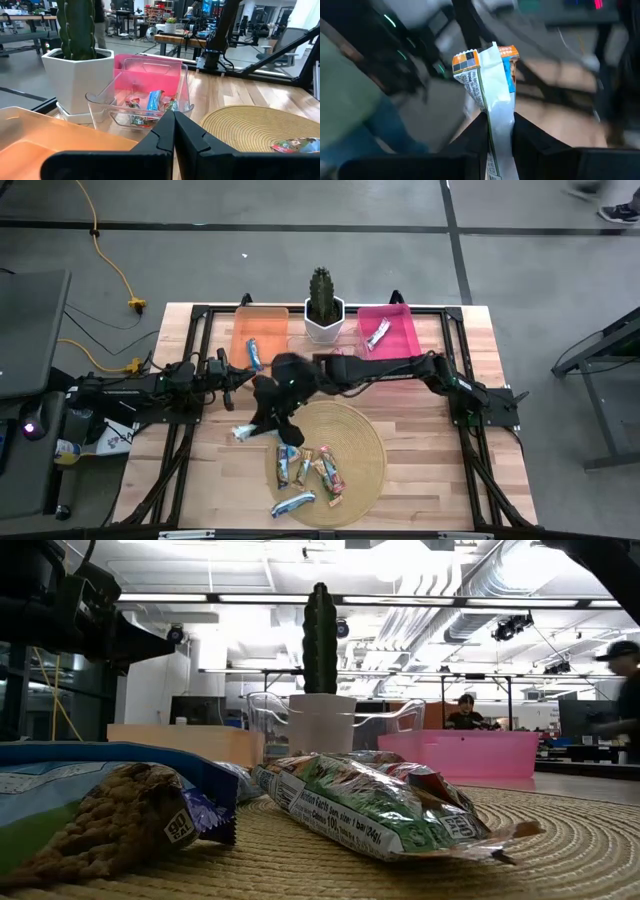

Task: Pick and place Granola Bars by type
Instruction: Put the yellow granola bar into the red bin

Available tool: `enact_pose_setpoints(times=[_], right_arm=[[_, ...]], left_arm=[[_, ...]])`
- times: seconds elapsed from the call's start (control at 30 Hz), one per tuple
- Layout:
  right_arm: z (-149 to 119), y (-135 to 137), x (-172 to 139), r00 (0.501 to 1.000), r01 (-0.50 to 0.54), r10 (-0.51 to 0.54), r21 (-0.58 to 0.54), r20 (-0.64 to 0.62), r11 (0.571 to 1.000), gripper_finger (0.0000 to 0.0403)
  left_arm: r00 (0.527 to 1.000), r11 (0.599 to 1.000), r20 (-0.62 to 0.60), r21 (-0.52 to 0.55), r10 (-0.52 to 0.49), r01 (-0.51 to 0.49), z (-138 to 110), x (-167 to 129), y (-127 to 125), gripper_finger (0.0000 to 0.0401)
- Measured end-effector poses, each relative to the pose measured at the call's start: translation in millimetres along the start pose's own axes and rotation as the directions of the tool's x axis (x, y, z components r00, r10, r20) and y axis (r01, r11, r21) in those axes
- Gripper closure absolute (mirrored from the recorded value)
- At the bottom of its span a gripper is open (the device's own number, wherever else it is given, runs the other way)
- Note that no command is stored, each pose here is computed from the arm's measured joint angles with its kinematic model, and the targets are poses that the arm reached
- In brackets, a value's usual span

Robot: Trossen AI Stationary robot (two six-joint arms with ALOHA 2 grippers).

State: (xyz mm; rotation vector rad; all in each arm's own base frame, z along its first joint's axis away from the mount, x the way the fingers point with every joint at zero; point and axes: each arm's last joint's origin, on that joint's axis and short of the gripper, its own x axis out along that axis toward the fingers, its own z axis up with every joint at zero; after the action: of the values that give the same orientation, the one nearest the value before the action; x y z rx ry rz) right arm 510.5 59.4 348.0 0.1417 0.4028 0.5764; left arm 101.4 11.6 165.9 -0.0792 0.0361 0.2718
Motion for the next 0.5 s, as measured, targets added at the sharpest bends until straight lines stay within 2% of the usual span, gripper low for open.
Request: enact_pose_setpoints(times=[0.1,0.23,0.33,0.5], right_arm=[[21,7,-11,0.989,-0.069,0.072,-0.023,0.132,0.997,0.0345],[45,15,-27,0.948,-0.128,0.146,-0.081,0.284,0.988,0.0345],[58,21,-38,0.92,-0.137,0.169,-0.114,0.353,0.984,0.0345],[67,25,-48,0.902,-0.129,0.175,-0.142,0.395,0.982,0.0345]], left_arm=[[1.0,1.0,0.0,0.0,0.0,0.0,0,0,0,0.04],[1.0,1.0,-0.001,0.0,0.0,0.0,0,0,0,0.04],[1.0,1.0,0.0,0.0,0.0,0.0,0,0,0,0.04],[1.0,1.0,0.0,0.0,0.0,0.0,0,0,0,0.04]])
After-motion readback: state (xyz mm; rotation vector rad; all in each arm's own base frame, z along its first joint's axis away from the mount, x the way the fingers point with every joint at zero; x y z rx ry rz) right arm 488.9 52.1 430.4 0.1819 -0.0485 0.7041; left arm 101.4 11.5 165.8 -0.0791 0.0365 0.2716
